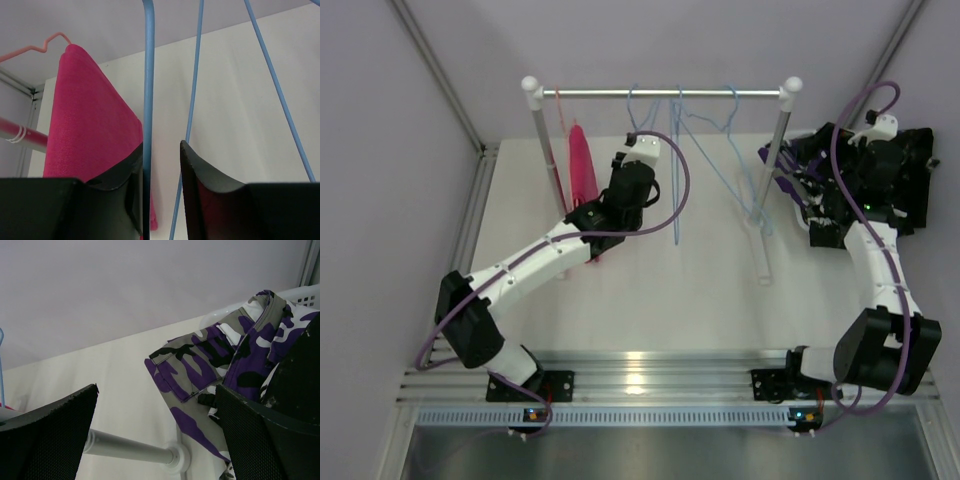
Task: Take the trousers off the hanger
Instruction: Place the hanger at the clothesline.
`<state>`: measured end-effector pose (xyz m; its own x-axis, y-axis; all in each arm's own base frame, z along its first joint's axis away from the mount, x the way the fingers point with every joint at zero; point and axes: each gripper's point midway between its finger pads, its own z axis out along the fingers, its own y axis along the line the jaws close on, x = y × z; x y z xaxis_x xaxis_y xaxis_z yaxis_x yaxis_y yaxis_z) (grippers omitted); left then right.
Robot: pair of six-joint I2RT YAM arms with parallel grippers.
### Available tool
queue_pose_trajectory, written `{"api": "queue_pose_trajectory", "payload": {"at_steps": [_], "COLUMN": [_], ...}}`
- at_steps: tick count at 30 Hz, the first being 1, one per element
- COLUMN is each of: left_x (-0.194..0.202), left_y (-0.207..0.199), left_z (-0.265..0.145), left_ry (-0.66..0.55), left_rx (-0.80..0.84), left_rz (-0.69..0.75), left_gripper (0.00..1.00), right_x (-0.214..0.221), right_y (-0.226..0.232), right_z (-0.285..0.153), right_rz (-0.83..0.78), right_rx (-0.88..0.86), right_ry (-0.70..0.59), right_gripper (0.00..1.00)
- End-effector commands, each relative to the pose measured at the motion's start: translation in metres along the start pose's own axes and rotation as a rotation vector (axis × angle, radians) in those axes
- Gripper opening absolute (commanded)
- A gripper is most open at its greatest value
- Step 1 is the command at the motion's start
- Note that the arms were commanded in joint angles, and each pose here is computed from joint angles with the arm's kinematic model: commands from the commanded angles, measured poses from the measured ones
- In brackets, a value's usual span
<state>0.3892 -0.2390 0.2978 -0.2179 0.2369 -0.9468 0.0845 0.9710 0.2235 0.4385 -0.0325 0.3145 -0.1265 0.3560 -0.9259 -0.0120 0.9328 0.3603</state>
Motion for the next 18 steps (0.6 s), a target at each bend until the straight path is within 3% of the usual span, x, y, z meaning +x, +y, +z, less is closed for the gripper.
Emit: {"api": "queue_pose_trajectory", "payload": {"at_steps": [1,7,14,18], "left_x": [-0.018,-0.018,-0.037,-0.055], "left_y": [0.008,0.011,0.021,0.022], "left_z": [-0.01,-0.012,-0.032,-0.047], "left_ry": [-0.049,-0.044,-0.069,-0.087], "left_rx": [-0.002,0.002,0.032,0.093], "left_rz": [-0.079,-0.084,-0.141,-0.173], "left_gripper": [0.37,0.38,0.52,0.53], "right_x": [-0.005,-0.001,-0.001,0.003], "right_y": [0.012,0.012,0.011,0.012], "right_z": [0.003,0.005,0.005,0.006], "right_rz": [-0.031,-0.028,-0.026,-0.023], "right_rx": [-0.048,-0.051,-0.048,-0.049], "right_ry": [-0.037,-0.03,-0.031,-0.021], "right_gripper": [0.99,0.99,0.99,0.99]}}
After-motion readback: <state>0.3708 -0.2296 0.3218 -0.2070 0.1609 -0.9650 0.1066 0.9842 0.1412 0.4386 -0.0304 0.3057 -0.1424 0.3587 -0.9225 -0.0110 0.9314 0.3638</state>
